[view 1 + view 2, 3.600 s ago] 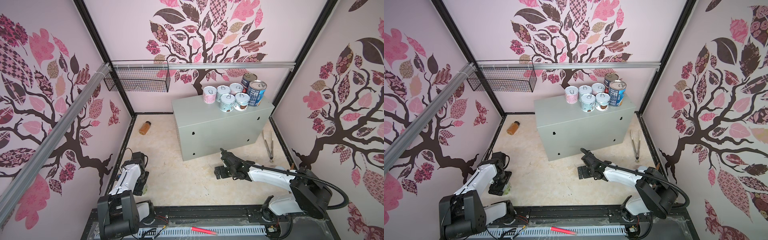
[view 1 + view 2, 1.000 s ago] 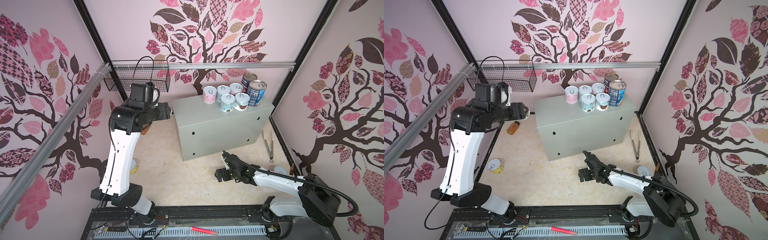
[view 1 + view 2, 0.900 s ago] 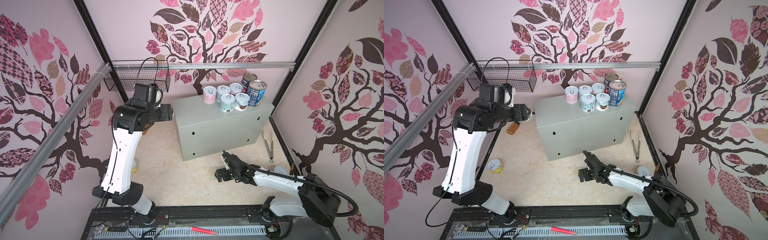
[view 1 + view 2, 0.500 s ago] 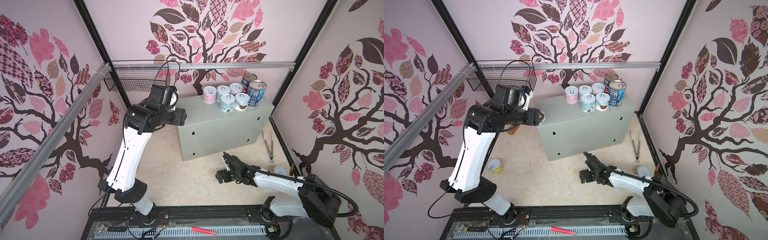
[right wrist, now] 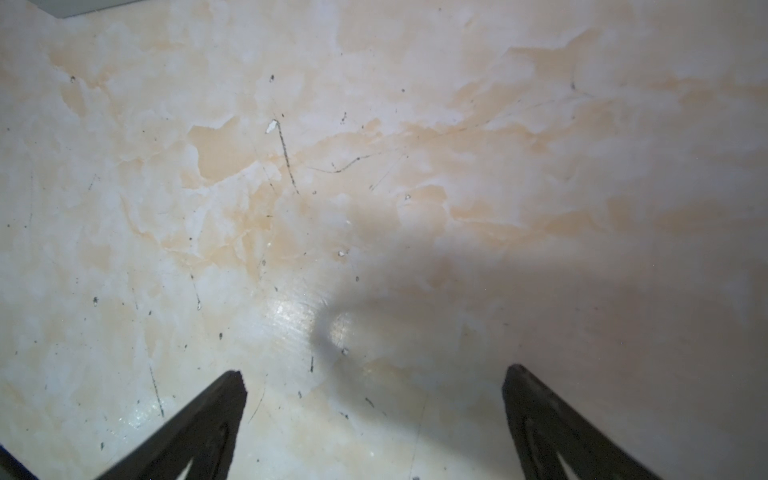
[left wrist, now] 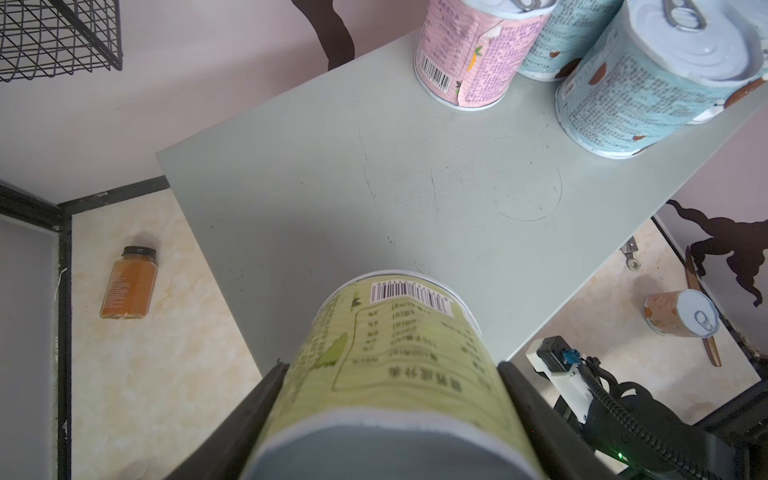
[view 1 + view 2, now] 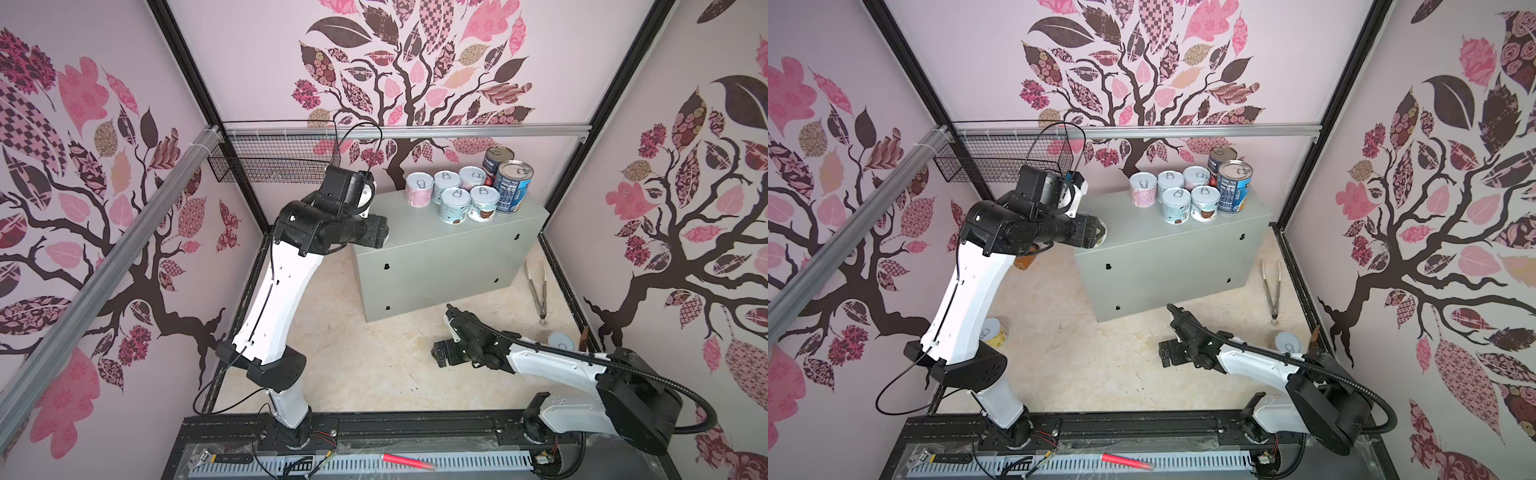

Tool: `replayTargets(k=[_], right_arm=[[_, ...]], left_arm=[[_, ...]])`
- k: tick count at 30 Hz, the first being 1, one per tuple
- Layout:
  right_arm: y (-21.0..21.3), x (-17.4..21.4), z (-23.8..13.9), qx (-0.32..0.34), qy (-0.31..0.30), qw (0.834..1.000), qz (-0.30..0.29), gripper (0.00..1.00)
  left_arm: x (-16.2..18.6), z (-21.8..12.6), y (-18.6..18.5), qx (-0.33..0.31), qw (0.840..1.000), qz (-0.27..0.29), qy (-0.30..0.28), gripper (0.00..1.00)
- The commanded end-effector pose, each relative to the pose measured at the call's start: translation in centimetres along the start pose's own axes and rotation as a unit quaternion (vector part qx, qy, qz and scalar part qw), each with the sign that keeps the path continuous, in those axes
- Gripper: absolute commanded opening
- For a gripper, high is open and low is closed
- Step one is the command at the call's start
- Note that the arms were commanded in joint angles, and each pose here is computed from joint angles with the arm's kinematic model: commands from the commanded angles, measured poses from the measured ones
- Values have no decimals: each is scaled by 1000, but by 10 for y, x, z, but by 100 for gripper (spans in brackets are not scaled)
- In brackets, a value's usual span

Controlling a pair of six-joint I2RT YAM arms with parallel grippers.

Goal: Place and organize the canned foods onto the counter
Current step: 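Carry the green-labelled can over the cabinet top with the left gripper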

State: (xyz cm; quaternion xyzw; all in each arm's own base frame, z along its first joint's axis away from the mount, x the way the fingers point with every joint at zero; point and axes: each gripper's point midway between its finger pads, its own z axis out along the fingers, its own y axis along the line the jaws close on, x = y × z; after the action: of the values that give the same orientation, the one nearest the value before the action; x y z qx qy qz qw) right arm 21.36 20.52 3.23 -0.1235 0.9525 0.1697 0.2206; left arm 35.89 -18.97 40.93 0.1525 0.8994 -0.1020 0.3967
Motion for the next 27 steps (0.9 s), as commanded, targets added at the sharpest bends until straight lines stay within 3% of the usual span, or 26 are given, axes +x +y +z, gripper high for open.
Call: replayTargets(k=[1,8,18,27], right_arm=[[-1,0,0,7,7,1000,-3,100],[-1,1,1,7,8,1000,-4,100],[-2,4,1,7,7,1000,-3,100],[-2,5,1,6,7,1000,-3,100]], left_arm=[[-17,-9,-2,4,999,5,-34,54],[-20,-2,-1,-2,999,10,-33,67],[-32,15,-4,-1,999,13,-42,74],[-34,12,-5,2,999,16,-46,65]])
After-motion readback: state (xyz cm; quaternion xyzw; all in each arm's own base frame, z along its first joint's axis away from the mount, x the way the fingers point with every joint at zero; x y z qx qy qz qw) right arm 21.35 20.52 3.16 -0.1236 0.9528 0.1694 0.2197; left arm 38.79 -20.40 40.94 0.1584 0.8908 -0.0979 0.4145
